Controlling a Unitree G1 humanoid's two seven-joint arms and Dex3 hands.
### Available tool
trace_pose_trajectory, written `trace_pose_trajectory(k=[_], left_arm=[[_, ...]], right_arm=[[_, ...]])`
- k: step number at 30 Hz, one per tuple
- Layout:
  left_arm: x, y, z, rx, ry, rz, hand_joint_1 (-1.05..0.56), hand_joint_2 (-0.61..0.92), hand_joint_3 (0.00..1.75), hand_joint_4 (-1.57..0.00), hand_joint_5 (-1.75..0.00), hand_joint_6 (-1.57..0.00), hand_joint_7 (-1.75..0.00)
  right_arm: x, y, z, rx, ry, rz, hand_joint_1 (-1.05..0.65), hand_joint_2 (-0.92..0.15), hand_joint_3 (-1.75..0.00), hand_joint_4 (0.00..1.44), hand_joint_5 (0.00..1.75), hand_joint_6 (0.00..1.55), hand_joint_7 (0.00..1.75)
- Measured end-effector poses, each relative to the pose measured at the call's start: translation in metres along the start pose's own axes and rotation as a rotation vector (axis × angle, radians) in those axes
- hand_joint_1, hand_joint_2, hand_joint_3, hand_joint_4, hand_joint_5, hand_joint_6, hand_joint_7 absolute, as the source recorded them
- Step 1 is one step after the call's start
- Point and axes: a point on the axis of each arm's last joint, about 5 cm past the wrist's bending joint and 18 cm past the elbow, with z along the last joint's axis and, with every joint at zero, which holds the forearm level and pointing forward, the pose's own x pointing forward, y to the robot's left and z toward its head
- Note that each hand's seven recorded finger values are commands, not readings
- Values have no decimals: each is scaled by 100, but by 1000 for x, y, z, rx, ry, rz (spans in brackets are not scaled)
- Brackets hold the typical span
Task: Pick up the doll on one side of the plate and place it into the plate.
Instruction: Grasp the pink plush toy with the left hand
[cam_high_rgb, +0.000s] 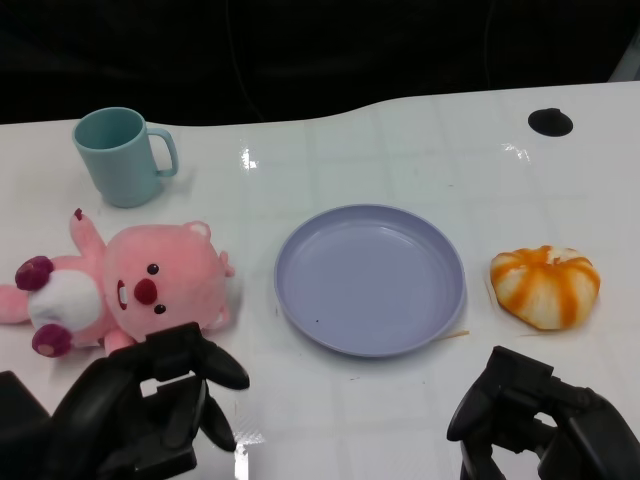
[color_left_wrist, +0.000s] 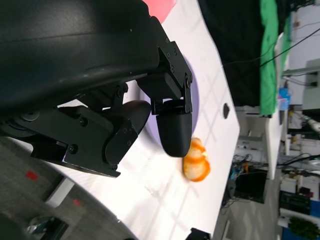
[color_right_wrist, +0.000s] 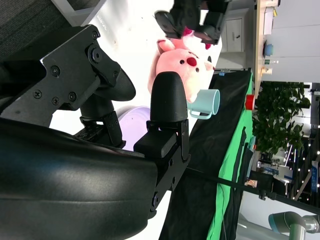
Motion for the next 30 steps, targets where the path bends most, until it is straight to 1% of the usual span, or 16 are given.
trace_pose_trajectory(k=[2,4,7,9,11,13,15,17,20,22,25,28,30], left_arm=[[0,1,4,31,-48,8,-30,81,36,-48,-109,-57,-63],[1,3,10,85,-101,14,-37,88,22,-42,-101,-54,-50],[1,7,18,223,-167,18,-51,92,16,-30,-88,-46,-36],[2,11,25,286,-202,22,-56,92,13,-24,-81,-42,-29],[2,16,31,346,-216,23,-56,92,10,-18,-76,-37,-23],[1,21,36,425,-214,27,-57,92,7,-11,-72,-32,-18],[1,26,42,519,-208,28,-61,92,6,-4,-67,-27,-13],[-1,29,48,624,-197,32,-64,92,5,-1,-61,-24,-10],[-3,32,56,779,-179,69,-71,92,6,0,-46,-20,-5],[-4,34,62,883,-172,88,-72,92,6,0,-40,-18,-4],[-5,37,71,1040,-143,99,-77,92,7,0,-20,-12,-1],[-5,41,82,1208,-98,131,-78,92,6,0,-10,-9,-1],[-3,43,87,1290,-73,146,-78,92,5,0,-7,-8,-1]], right_arm=[[0,0,0,1,-1,0,2,-49,-125,64,175,57,148],[0,-1,0,0,-1,-1,3,-49,-125,64,175,57,148],[0,-1,0,-2,-2,-4,2,-49,-124,64,175,57,148],[0,-1,0,-3,-1,-5,3,-49,-124,64,175,57,148],[0,-2,0,-3,-3,-4,3,-49,-124,64,175,57,148],[0,-2,0,-4,-4,-4,3,-49,-124,64,175,57,148],[0,-2,0,-4,-4,-4,3,-49,-124,63,175,57,148],[0,-2,0,-3,-5,-4,3,-49,-125,63,175,56,148],[0,-2,0,-3,-5,-4,4,-49,-125,63,175,56,148],[0,-2,0,-3,-4,-4,4,-49,-125,63,175,56,148],[0,-2,0,-4,-6,-4,3,-49,-125,63,175,56,148],[0,-2,0,-6,-10,-5,2,-49,-125,63,175,56,148],[0,-2,0,-6,-10,-5,1,-49,-124,63,175,56,148]])
